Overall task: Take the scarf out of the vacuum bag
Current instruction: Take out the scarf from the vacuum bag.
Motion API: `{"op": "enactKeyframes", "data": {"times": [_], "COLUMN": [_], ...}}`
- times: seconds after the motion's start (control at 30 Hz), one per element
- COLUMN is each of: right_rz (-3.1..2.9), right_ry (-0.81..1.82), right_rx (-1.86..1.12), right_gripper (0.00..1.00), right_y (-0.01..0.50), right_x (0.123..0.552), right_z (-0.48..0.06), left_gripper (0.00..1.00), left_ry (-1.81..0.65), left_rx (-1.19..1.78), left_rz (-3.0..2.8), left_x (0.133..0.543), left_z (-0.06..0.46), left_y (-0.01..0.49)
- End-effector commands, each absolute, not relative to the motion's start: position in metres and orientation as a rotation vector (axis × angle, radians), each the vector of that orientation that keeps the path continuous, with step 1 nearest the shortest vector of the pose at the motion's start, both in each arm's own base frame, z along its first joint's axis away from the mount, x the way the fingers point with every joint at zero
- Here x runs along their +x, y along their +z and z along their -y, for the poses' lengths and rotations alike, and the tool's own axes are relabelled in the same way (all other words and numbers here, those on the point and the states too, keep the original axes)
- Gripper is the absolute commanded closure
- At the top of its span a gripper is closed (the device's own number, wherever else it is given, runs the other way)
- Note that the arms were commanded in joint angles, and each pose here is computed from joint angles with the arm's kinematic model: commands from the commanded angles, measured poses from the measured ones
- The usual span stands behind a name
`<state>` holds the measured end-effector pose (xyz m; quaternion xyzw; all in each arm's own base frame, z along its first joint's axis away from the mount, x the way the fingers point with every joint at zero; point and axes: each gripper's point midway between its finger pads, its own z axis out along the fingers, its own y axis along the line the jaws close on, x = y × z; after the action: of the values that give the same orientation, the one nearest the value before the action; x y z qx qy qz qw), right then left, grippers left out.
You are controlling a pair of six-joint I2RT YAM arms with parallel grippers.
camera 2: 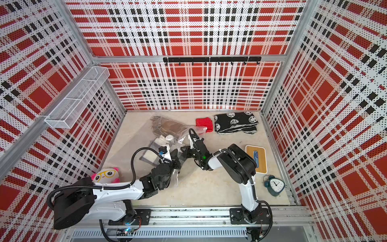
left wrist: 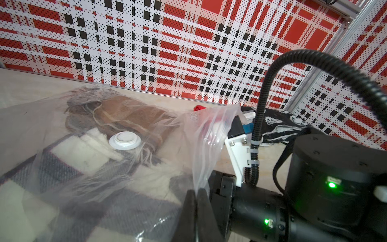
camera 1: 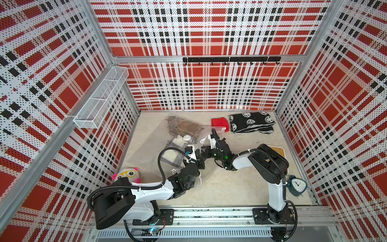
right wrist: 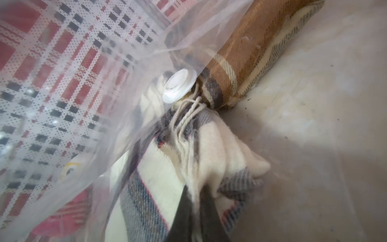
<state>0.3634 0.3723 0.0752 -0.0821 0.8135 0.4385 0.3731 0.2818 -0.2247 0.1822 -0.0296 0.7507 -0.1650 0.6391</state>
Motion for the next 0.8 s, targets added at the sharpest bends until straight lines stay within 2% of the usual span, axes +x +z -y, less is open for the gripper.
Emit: {"op": "enactKeyframes", "data": {"times": [0.0, 0.03, 0.17, 0.23, 0.37, 0.57, 0.67, 0.77], "right_rz": [-2.013, -2.009, -1.982, -1.966, -1.921, -1.784, -1.694, -1.758], "right_ry": [1.154, 1.146, 1.075, 1.013, 0.937, 0.792, 0.842, 0.838], "right_rx": [-0.251, -0.254, -0.242, -0.224, -0.161, -0.220, -0.363, -0.299], "right_gripper": [0.59, 0.50, 0.29, 0.00, 0.00, 0.00, 0.00, 0.00], "right_y": [0.099, 0.103, 0.116, 0.119, 0.133, 0.158, 0.171, 0.158], "right_x": [0.356, 0.355, 0.352, 0.348, 0.340, 0.319, 0.299, 0.307], "right_z": [-0.370, -0.368, -0.355, -0.344, -0.320, -0.289, -0.293, -0.285], "left_gripper": [1.00, 1.00, 1.00, 1.00, 1.00, 1.00, 1.00, 1.00], "left_ry": [-0.363, -0.373, -0.400, -0.404, -0.406, -0.405, -0.399, -0.408], "left_rx": [-0.079, -0.071, -0.082, -0.084, -0.098, -0.103, -0.100, -0.099], "left_rz": [-1.718, -1.716, -1.709, -1.709, -1.706, -1.716, -1.722, -1.716], "left_x": [0.277, 0.274, 0.269, 0.267, 0.265, 0.265, 0.267, 0.268], "left_z": [0.216, 0.216, 0.210, 0.207, 0.202, 0.201, 0.204, 0.206], "left_y": [0.175, 0.174, 0.171, 0.168, 0.164, 0.158, 0.156, 0.157]}}
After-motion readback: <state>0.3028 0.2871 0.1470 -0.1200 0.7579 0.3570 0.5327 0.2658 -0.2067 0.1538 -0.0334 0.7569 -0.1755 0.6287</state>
